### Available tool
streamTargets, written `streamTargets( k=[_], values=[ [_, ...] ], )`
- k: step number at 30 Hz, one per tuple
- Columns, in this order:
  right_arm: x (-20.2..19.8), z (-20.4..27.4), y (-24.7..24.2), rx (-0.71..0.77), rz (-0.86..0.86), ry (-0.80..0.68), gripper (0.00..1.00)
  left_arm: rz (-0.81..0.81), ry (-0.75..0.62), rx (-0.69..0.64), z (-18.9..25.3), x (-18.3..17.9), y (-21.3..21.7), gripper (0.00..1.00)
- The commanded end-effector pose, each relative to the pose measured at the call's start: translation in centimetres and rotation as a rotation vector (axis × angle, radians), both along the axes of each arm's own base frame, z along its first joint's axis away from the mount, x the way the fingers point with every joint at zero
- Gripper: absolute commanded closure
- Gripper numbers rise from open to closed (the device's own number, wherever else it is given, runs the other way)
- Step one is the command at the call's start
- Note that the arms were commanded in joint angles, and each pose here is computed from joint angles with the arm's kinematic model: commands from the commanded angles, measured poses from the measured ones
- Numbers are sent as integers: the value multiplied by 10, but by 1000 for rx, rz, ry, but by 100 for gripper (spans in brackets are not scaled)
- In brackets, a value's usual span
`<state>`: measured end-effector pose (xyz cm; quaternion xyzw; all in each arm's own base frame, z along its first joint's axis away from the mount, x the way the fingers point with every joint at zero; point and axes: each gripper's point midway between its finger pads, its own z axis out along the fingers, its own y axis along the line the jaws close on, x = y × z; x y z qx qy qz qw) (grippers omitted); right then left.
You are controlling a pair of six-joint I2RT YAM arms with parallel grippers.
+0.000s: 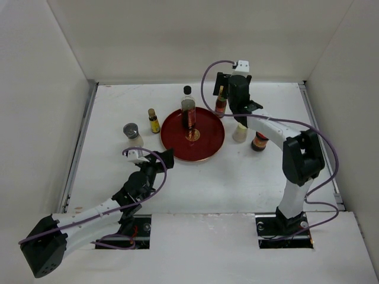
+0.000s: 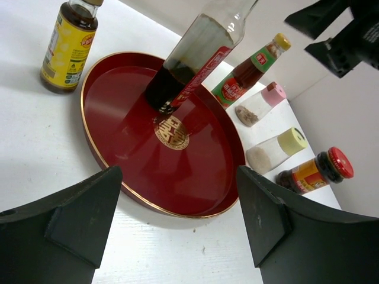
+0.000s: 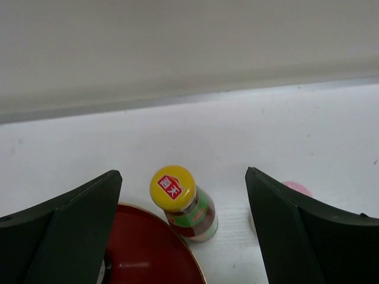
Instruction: Organize the condiment bottles
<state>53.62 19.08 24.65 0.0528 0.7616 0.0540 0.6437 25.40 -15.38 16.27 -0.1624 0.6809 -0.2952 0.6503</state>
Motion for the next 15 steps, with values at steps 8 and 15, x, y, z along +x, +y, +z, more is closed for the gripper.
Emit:
streamTargets(
  k=[8, 15],
  values=[
    [23, -9, 14, 2, 42, 17, 25, -1, -14, -36, 5, 2, -2, 23],
    [29, -6, 10, 10, 16, -9, 63, 10, -20, -41, 5, 3, 2, 23]
  ],
)
